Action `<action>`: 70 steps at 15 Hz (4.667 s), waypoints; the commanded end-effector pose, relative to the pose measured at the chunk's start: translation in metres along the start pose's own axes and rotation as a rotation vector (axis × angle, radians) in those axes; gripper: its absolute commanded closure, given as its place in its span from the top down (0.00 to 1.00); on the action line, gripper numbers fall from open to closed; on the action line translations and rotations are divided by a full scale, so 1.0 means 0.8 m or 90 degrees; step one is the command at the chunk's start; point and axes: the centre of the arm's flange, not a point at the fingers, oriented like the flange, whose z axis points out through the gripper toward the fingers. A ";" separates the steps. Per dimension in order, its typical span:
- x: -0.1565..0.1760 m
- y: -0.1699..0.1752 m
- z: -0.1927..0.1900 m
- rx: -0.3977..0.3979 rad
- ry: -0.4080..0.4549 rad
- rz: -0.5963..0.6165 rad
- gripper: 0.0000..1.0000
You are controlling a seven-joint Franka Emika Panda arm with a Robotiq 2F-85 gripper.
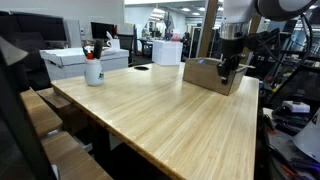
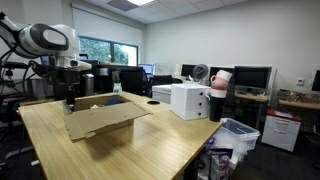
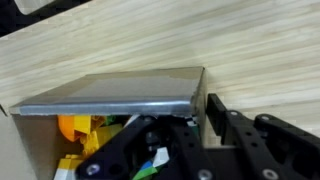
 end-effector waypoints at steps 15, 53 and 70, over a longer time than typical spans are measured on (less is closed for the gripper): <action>-0.053 -0.059 0.031 -0.314 0.087 0.032 0.07; -0.057 -0.115 0.108 -0.583 0.157 -0.003 0.07; -0.058 -0.118 0.102 -0.611 0.155 -0.001 0.27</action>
